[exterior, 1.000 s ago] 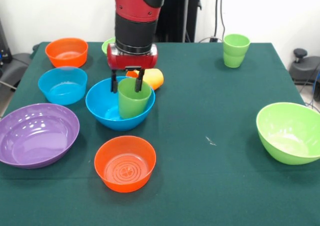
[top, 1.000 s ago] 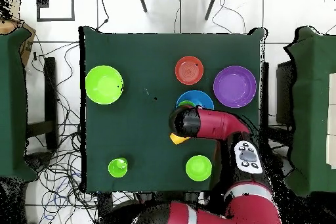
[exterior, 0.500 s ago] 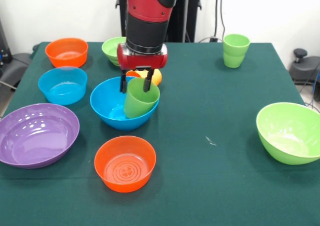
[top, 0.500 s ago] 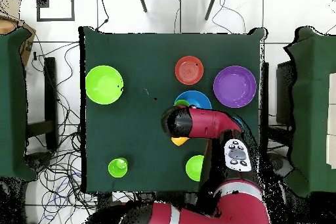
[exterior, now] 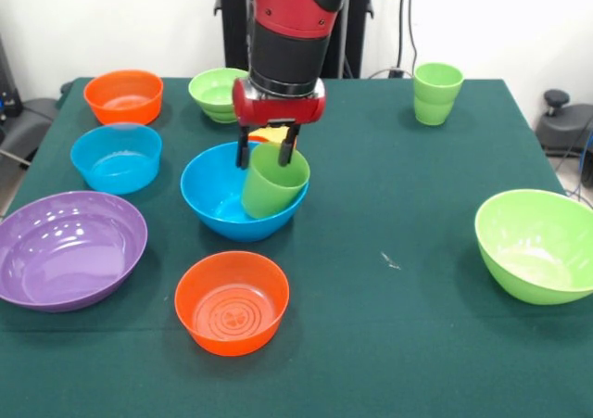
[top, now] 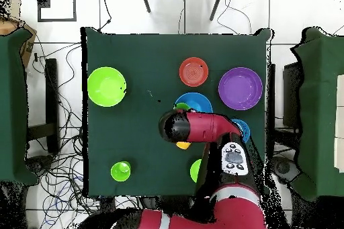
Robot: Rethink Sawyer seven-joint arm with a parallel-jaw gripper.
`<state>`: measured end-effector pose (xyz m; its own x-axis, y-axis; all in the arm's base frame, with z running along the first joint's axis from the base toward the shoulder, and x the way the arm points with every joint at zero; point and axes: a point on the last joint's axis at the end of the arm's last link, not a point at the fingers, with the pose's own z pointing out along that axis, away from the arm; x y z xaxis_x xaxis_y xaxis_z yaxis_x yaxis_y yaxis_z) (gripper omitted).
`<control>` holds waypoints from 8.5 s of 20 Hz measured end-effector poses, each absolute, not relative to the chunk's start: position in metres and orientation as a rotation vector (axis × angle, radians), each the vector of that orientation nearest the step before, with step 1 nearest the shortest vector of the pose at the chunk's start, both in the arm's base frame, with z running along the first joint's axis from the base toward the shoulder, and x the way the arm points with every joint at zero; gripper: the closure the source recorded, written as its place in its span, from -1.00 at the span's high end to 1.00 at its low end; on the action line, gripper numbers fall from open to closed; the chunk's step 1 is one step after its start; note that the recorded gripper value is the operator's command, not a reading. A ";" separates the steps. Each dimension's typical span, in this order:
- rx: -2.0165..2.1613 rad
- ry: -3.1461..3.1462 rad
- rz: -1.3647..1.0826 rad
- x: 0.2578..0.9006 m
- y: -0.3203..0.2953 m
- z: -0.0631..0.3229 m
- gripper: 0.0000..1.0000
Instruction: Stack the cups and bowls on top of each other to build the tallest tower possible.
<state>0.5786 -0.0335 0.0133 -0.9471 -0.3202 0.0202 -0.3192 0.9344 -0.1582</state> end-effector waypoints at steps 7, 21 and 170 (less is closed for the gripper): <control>-0.496 3.096 -0.246 0.569 -0.036 0.020 1.00; -0.275 3.081 -0.296 0.569 -0.140 0.045 1.00; -0.184 3.029 -0.056 0.656 -0.166 0.111 1.00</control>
